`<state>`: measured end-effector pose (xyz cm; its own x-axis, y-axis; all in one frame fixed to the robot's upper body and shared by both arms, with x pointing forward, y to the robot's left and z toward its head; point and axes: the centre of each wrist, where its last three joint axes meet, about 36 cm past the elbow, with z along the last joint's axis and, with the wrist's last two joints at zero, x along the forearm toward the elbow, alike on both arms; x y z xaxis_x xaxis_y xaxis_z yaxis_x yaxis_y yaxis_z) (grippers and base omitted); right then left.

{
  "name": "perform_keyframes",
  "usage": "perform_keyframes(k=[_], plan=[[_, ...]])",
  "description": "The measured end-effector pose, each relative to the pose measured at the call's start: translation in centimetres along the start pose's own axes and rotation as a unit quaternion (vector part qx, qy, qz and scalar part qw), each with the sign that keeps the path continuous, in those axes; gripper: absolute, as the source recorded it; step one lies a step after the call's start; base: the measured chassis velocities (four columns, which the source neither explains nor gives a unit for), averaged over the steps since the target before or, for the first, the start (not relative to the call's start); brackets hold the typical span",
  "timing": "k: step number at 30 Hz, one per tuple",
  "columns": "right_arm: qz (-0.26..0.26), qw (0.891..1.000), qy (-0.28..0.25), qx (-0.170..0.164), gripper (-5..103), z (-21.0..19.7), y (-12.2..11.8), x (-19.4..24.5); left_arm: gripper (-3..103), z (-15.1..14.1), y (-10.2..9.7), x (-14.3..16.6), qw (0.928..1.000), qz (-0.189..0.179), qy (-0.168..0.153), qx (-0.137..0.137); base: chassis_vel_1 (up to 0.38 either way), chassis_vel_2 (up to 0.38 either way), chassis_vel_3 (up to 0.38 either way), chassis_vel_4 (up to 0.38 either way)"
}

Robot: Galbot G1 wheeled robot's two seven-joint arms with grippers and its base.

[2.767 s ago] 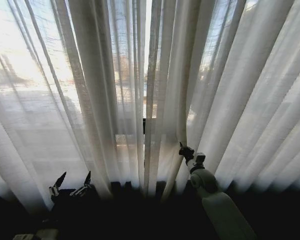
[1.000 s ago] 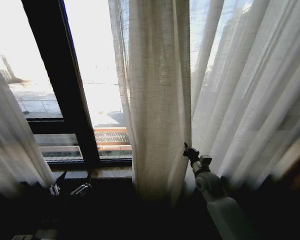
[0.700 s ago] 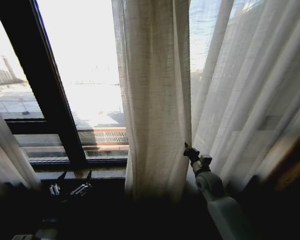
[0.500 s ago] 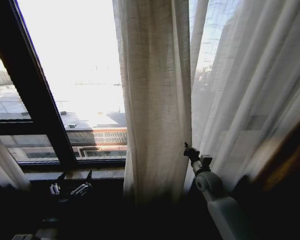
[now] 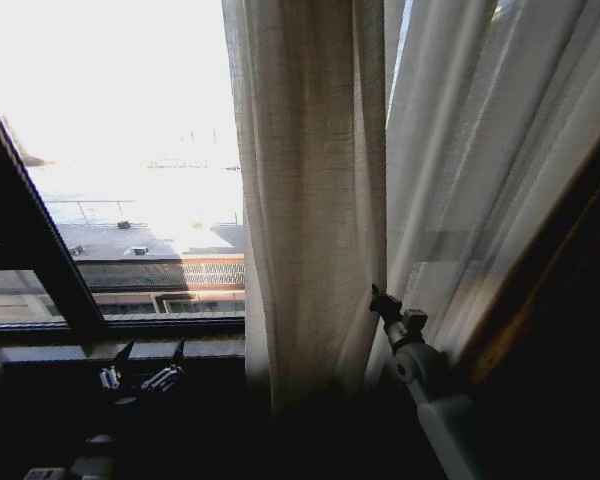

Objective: Open the curtains by pulling them apart, changing their state from closed to fully open.

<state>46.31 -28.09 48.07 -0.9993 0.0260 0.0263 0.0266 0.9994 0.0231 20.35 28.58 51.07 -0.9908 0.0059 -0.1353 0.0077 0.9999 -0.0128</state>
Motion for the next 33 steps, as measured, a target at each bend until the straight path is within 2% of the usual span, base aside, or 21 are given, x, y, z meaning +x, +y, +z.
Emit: perform_keyframes(k=[22, 27, 33], plan=[[0.001, 1.0, -0.006, 0.0, 0, 0.6, -0.1, -0.1, 100, 0.0, 0.0, -0.1, 1.0, 0.0, -0.001, 0.0, -0.354, -0.35, 0.35, 0.356], [0.002, 1.0, -0.005, 0.0, 0, 0.8, -0.1, -0.1, 100, 0.0, 0.0, -0.1, 1.0, 0.001, -0.001, -0.001, -0.191, -0.228, 0.217, 0.248], [0.014, 1.0, -0.001, 0.003, 0, 1.2, -0.4, -0.2, 100, 0.0, 0.0, -0.1, 1.0, 0.003, -0.001, -0.001, -0.031, -0.033, 0.034, 0.028]])
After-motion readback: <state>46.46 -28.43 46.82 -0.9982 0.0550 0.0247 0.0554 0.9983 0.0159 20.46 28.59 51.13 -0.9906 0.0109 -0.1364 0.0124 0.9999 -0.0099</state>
